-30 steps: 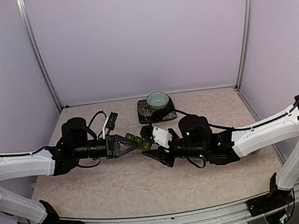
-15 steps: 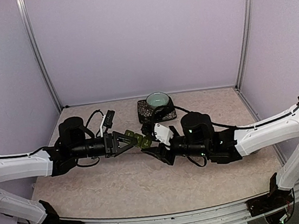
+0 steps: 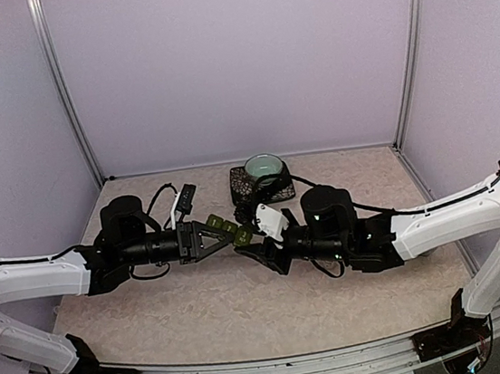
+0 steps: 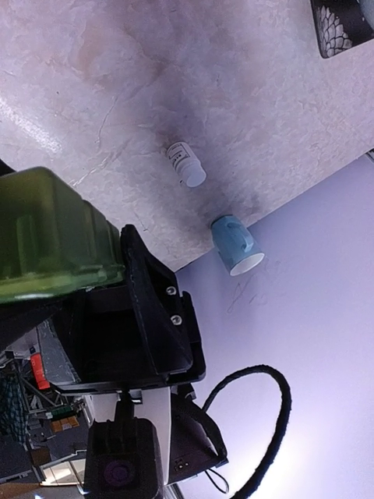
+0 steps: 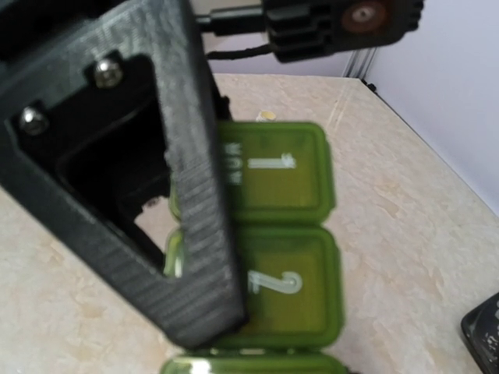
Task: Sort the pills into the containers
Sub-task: Close the lid of the pill container in the compartment of the pill container, then pass from the right arm to the left
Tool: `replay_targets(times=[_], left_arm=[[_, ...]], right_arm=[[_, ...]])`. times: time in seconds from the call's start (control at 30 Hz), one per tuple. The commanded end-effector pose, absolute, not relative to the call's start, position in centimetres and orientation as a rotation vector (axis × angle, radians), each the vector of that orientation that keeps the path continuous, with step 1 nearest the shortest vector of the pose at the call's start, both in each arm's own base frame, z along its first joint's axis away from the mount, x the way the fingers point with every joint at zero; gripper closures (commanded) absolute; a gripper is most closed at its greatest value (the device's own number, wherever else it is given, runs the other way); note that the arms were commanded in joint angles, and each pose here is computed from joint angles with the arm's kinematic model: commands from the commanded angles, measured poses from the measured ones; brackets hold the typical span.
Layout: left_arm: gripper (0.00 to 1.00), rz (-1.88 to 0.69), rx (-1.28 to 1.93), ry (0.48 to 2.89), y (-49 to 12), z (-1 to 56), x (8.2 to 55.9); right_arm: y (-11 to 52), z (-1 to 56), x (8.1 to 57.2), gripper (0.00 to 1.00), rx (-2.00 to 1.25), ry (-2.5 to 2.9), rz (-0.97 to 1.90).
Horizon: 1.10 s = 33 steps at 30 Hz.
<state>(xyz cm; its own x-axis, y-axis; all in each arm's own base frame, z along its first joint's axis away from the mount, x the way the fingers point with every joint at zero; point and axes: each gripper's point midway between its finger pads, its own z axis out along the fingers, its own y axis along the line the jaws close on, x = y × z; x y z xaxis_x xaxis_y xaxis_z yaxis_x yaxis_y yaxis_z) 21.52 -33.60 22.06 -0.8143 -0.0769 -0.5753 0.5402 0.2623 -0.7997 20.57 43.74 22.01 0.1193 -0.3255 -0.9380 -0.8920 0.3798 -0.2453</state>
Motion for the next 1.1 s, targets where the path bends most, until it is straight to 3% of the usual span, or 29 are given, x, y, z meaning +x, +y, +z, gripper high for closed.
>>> replay_targets(times=[0.0, 0.3, 0.33, 0.47, 0.6, 0.77, 1.07], left_arm=[[0.72, -1.597, 0.421, 1.946, -34.0, 24.2, 22.1], [0.87, -1.617, 0.369, 1.926, -34.0, 24.5, 22.6], [0.84, -1.616, 0.367, 1.925, -33.9, 24.6, 22.6], [0.49, -1.569, 0.342, 1.929, -33.5, 24.8, 23.0], [0.43, -1.549, 0.339, 1.929, -33.4, 25.0, 23.3], [0.47, -1.559, 0.337, 1.942, -33.8, 24.6, 23.3], [0.72, -1.555, 0.337, 1.945, -33.9, 24.6, 23.1]], right_arm=[[44.4, 22.8, 20.3, 0.76, -1.149, 1.436, 0.629], [44.7, 22.4, 20.3, 0.75, -1.118, 1.446, 0.632], [44.7, 22.4, 20.4, 0.75, -1.115, 1.449, 0.628], [44.5, 22.5, 20.4, 0.75, -1.117, 1.453, 0.620], [44.7, 22.2, 20.0, 0.75, -1.143, 1.455, 0.635], [44.8, 22.2, 19.9, 0.75, -1.145, 1.454, 0.640], [44.5, 22.3, 20.3, 0.74, -1.128, 1.468, 0.614]])
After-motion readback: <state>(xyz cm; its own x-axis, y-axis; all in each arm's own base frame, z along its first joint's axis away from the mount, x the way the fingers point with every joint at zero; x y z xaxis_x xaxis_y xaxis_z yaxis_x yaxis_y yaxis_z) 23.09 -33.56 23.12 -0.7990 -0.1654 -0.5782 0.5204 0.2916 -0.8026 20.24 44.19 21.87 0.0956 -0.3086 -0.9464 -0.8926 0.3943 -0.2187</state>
